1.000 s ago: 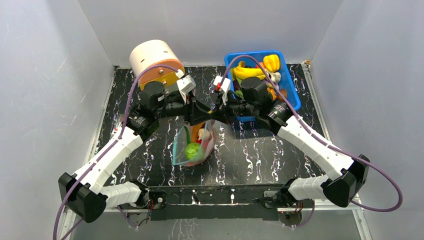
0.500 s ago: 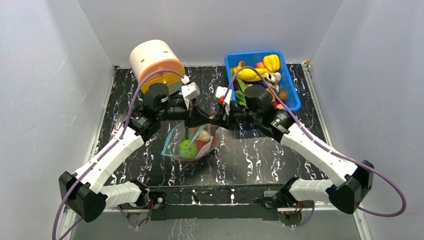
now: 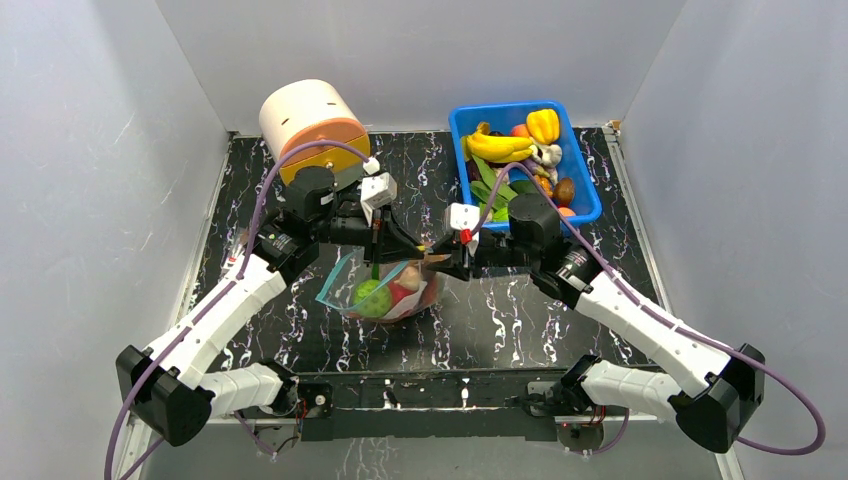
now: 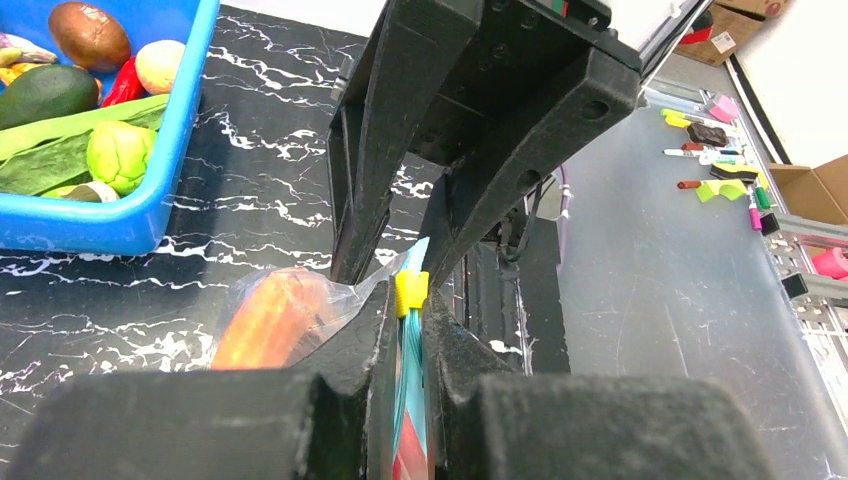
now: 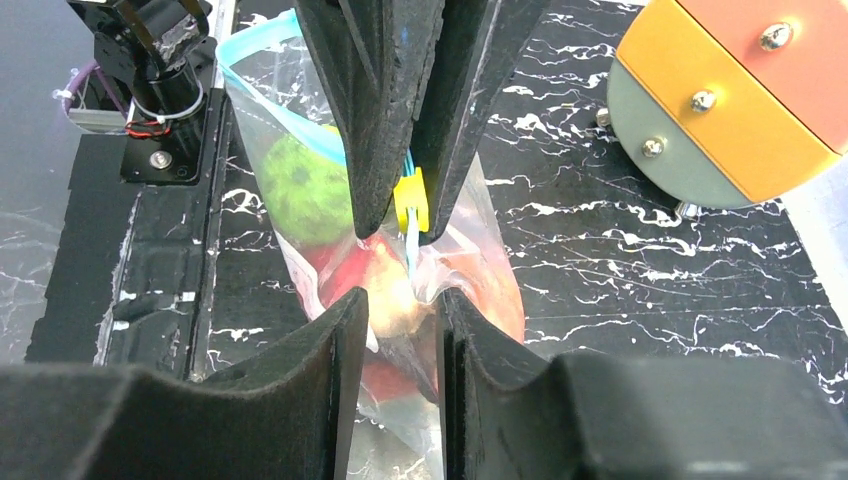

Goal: Place the food in the zip-top bag and seal the zipper
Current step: Zip the zipper food storage bag at the center of the board.

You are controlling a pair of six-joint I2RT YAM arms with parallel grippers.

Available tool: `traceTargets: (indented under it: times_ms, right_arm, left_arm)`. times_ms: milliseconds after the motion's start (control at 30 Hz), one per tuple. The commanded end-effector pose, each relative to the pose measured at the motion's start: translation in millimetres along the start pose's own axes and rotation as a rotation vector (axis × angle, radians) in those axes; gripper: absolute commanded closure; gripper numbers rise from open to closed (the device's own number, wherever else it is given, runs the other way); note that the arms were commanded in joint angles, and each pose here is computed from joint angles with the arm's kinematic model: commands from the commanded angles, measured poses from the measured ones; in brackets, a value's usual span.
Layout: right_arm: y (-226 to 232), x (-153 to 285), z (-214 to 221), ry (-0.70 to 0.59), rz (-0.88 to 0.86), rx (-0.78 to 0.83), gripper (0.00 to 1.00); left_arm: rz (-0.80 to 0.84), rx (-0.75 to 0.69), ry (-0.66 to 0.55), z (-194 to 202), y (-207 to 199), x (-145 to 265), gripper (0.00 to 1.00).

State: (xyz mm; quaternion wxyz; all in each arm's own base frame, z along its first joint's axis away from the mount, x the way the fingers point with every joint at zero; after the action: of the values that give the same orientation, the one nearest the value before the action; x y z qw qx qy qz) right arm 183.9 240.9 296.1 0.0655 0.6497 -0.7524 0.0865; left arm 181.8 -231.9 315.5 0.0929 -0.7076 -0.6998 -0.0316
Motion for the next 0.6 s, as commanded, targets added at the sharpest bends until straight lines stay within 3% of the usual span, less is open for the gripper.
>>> traceTargets:
  times_ms: [0, 133, 433, 567]
  right_arm:
    - [-1.0, 0.6, -25.8, -0.122, -0.009, 0.089, 0.70]
    - [-5.2, -3.8, -25.7, -0.125, 0.001, 0.087, 0.59]
    - [-15.4, 4.3, -29.6, -0.105, 0.098, 0.157, 0.55]
    - [-15.1, 9.7, -30.5, -0.086, 0.110, 0.194, 0.47]
  left_arm:
    - [0.054, -0.099, -0.060, -19.3, -11.1, 6.1, 1.00]
    - [0.069, -0.096, -0.062, -20.0, -10.6, 4.6, 1.00]
    - [0.091, -0.084, -0.040, -18.3, -11.3, 4.5, 1.00]
    - [0.095, -0.086, -0.035, -18.5, -12.2, 5.1, 1.00]
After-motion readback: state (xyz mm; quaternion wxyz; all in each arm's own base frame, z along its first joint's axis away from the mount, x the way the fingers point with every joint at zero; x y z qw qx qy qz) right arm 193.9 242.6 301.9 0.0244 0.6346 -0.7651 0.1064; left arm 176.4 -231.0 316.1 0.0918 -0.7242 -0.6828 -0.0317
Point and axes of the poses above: each gripper's point midway between its finger pads, its own x axis back along the fingers, its own y axis along the line the jaws close on, z = x × y, the point moved 6 cm from there along x, back along the fingers, and after that the axes turned 10 degrees about -x, right-handed, at the moved point
